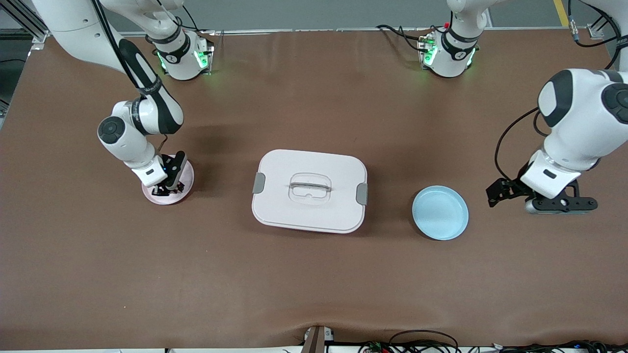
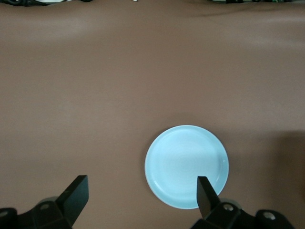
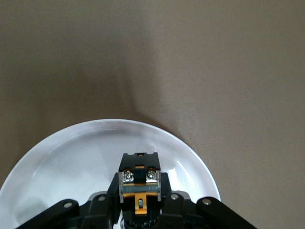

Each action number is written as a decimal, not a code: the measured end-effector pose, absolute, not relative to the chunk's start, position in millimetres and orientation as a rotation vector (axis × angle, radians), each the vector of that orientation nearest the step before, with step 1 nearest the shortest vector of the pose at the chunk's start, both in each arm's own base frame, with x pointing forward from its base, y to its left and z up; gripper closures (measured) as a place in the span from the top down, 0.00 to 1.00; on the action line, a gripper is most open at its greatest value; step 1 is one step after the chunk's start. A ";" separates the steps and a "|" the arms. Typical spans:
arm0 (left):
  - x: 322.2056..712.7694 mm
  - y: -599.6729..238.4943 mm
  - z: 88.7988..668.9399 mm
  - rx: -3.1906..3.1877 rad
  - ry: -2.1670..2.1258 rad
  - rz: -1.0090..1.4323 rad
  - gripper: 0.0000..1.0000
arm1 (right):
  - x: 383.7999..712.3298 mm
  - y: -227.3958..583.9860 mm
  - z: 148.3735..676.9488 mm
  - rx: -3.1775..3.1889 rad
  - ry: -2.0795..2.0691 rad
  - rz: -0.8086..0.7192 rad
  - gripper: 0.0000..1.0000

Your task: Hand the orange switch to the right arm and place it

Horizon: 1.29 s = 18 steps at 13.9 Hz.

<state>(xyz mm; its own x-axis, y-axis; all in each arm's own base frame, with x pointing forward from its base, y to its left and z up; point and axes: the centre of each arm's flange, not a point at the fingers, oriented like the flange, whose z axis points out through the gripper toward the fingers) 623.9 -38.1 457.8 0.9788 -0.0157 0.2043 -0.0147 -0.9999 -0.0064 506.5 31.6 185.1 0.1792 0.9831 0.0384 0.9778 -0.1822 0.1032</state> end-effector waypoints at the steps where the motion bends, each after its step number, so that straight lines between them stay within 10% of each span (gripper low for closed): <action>1: 623.9 -28.5 465.2 -3.118 0.035 -0.310 1.00 | 506.5 31.6 185.1 2.369 1.973 0.147 0.34; 18: 624.7 -32.6 566.4 -3.123 0.018 -0.245 1.00 | 500.6 27.3 202.4 2.390 2.022 0.048 0.34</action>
